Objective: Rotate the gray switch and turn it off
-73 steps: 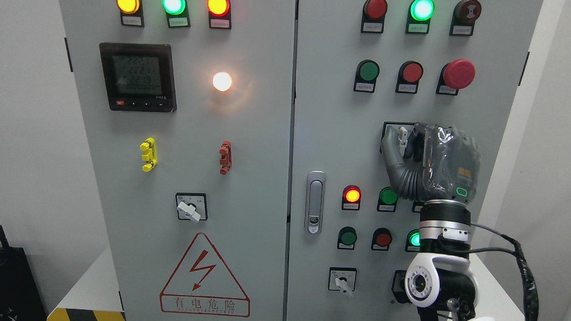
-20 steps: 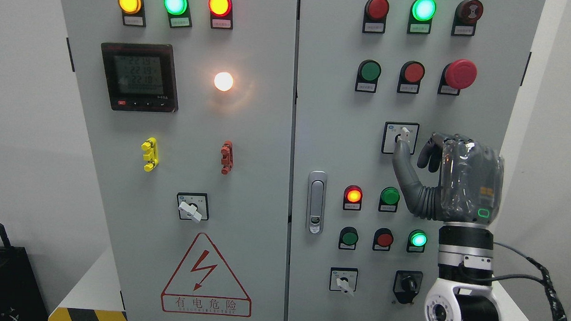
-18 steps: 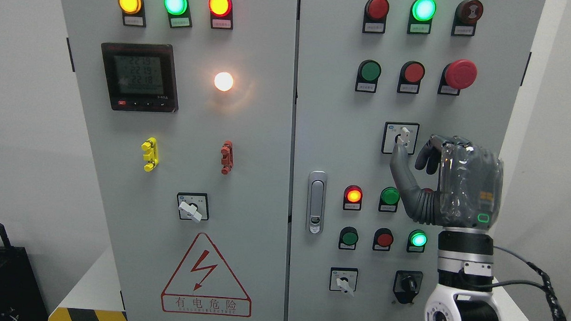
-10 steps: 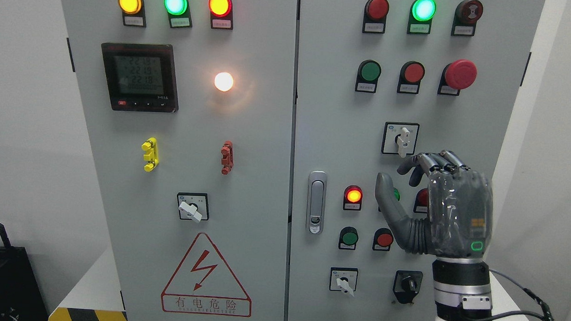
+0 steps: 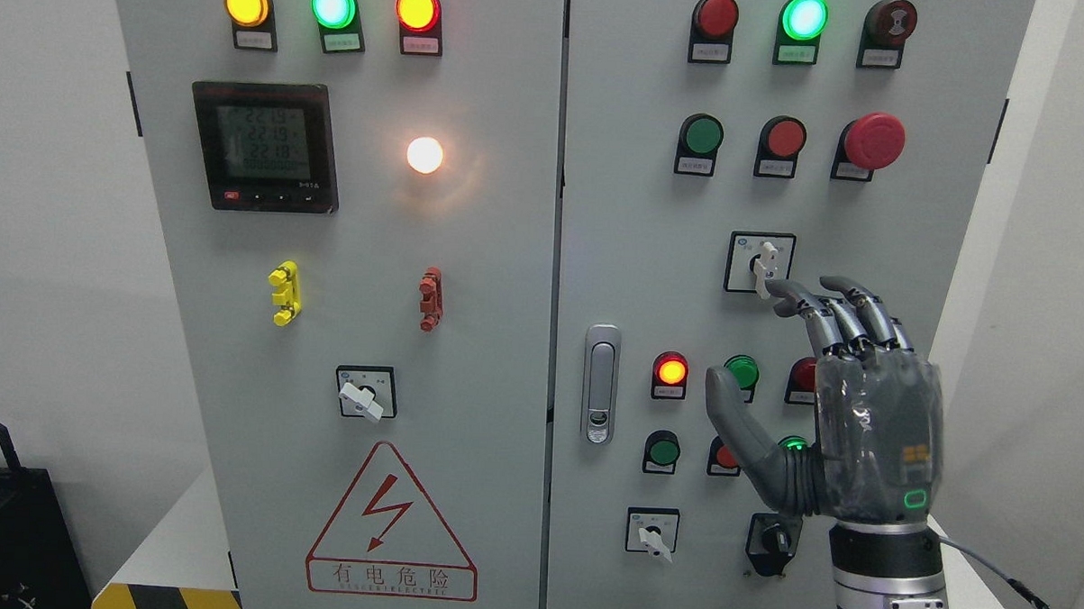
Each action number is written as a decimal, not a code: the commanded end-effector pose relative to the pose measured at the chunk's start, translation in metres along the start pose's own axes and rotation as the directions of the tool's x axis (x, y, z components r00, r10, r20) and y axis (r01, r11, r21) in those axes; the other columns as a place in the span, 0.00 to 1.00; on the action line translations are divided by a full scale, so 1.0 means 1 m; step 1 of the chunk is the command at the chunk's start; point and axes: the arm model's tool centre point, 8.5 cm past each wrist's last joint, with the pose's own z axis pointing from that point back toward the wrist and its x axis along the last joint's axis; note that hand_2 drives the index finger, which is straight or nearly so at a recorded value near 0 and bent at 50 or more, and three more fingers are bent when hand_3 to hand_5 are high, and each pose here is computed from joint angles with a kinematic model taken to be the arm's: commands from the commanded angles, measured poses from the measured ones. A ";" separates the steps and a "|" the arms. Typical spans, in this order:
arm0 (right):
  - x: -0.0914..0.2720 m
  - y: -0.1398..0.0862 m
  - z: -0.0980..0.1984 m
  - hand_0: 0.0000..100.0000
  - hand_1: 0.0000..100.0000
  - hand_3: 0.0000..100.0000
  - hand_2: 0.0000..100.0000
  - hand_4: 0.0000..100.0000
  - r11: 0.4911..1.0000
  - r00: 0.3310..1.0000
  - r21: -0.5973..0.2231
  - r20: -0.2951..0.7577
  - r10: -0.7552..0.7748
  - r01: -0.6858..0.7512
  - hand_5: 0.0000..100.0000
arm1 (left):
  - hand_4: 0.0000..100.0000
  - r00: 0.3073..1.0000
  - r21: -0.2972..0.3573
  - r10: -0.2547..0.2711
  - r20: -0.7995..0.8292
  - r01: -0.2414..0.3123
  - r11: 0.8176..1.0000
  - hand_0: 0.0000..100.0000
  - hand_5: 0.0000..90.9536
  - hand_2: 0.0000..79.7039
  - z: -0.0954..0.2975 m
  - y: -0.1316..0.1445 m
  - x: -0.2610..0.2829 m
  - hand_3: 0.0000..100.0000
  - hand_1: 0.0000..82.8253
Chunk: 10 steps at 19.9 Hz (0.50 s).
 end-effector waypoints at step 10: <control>0.003 -0.015 0.019 0.22 0.11 0.01 0.00 0.00 1.000 1.000 -0.022 0.003 0.004 -0.004 0.00 | 0.00 0.999 0.002 0.032 0.001 -0.032 0.999 0.12 0.00 0.00 0.000 0.000 0.000 0.00 0.47</control>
